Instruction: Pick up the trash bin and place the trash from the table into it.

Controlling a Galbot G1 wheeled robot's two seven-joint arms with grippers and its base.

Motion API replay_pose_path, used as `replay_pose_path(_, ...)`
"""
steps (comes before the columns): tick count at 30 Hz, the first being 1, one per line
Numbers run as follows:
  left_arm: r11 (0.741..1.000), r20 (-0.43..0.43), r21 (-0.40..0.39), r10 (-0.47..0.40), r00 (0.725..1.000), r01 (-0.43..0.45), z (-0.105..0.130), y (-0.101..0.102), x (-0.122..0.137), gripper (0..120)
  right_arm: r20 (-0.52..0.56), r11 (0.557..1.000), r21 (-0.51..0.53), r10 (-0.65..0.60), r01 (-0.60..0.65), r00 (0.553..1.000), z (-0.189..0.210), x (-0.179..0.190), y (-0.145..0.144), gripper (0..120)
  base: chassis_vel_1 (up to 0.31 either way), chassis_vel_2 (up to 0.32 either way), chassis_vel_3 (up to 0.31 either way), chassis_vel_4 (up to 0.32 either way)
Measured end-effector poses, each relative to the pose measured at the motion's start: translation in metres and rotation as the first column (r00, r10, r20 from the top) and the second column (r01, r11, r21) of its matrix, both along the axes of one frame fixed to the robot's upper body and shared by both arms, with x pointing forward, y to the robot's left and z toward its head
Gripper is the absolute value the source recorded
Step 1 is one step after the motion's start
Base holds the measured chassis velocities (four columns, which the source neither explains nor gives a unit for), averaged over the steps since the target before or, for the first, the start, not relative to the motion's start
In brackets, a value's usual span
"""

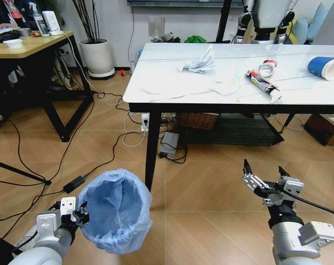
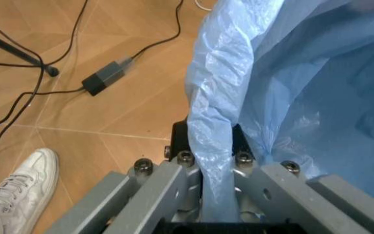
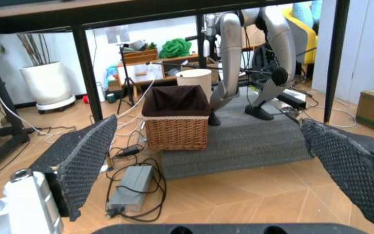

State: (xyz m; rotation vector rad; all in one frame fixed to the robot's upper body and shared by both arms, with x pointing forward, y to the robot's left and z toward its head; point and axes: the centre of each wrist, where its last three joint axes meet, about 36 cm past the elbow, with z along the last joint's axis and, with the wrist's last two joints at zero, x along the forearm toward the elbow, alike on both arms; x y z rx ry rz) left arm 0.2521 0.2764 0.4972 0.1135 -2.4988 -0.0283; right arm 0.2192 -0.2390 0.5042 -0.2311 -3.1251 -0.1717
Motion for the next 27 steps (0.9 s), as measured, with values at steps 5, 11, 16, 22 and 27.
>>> replay_pose_path(5, 1.0, -0.002, 0.0, -0.01, 1.0, 0.01, 0.002, -0.007, -0.003, 0, 0.001, 1.0, 0.001, 0.0, 0.0, 1.0, -0.001, 0.0, 0.001, 100, 0.0, 0.0, 0.0, 0.0)
replay_pose_path(11, 0.999, -0.017, -0.014, -0.043, 0.999, 0.042, 0.003, -0.023, -0.01, 0, -0.004, 1.0, -0.004, 0.0, 0.0, 1.0, -0.003, 0.0, 0.001, 100, 0.0, 0.0, 0.0, 0.0)
replay_pose_path(16, 0.998, -0.029, -0.013, -0.065, 0.997, 0.065, 0.0, -0.035, -0.013, 0, -0.007, 1.0, -0.005, -0.002, 0.002, 1.0, -0.005, 0.0, 0.001, 100, 0.0, 0.0, 0.0, 0.0)
replay_pose_path(22, 0.995, -0.043, 0.009, -0.103, 0.994, 0.104, -0.004, -0.046, -0.018, 0, -0.009, 1.0, -0.006, -0.006, 0.006, 1.0, -0.007, 0.001, 0.001, 100, 0.0, 0.0, 0.0, 0.0)
replay_pose_path(27, 0.993, -0.041, 0.014, -0.118, 0.992, 0.119, -0.004, -0.052, -0.02, 0, -0.012, 1.0, -0.009, -0.009, 0.008, 1.0, -0.01, 0.002, 0.001, 100, 0.0, 0.0, 0.0, 0.0)
